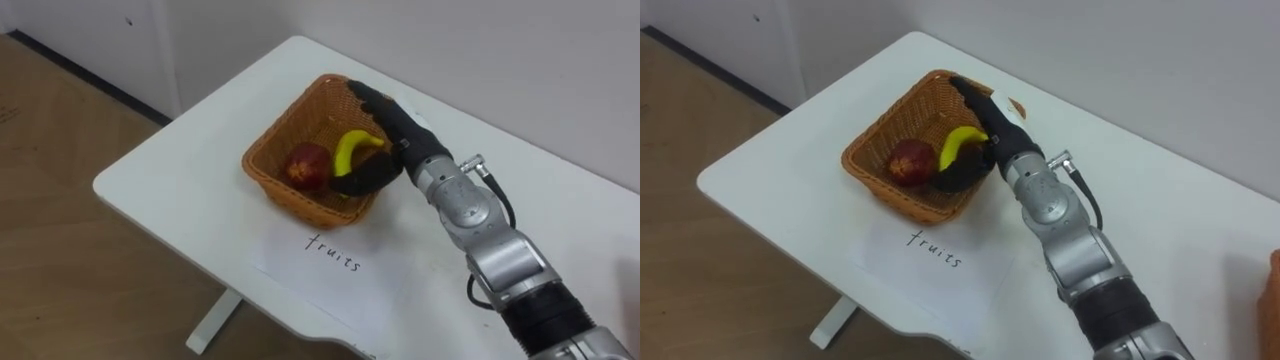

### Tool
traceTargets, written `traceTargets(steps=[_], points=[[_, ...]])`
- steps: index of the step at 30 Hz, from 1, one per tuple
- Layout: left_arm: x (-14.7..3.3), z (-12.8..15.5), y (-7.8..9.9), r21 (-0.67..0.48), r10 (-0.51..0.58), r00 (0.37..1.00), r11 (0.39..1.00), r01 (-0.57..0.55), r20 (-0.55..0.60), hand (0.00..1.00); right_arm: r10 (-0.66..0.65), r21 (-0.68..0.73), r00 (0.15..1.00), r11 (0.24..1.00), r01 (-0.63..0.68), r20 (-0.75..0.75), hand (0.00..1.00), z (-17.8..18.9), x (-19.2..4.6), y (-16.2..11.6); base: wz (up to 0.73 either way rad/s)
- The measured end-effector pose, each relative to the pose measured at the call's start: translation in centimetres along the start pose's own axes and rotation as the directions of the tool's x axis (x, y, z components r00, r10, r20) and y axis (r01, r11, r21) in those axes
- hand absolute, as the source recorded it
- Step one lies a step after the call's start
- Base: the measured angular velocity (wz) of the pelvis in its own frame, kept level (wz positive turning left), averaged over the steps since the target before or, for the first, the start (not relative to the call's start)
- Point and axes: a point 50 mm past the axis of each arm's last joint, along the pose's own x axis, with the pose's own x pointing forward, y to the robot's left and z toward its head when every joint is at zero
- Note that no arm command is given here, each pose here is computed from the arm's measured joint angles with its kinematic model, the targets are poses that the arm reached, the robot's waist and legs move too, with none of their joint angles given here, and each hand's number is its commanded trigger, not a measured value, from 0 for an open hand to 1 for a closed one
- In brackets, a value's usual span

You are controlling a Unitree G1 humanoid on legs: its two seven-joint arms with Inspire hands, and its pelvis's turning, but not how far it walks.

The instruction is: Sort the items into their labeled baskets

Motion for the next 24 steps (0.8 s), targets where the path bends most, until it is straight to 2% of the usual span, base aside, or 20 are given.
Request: traceTargets(steps=[6, 18, 24], points=[[0.0, -0.1, 0.6, -0.048, 0.019, 1.000, 0.999, -0.019, 0.004, 0.00, -0.036, -0.064, 0.999, 0.997, 0.038, 0.023, 0.00, 0.5, -0.1, -0.9, -0.03], [0.1, -0.7, 0.5, -0.052, 0.047, 0.999, 0.998, -0.048, -0.004, 0.00, -0.286, -0.107, 0.945, 0.947, 0.304, 0.157, 0.00, 2.4, -1.7, -7.1, -0.07], [0.1, -0.3, 0.6, -0.063, 0.056, 0.998, 0.996, -0.055, 0.007, 0.00, -0.439, -0.089, 0.866, 0.878, 0.470, 0.239, 0.00, 3.8, -3.1, -9.9, -0.10]])
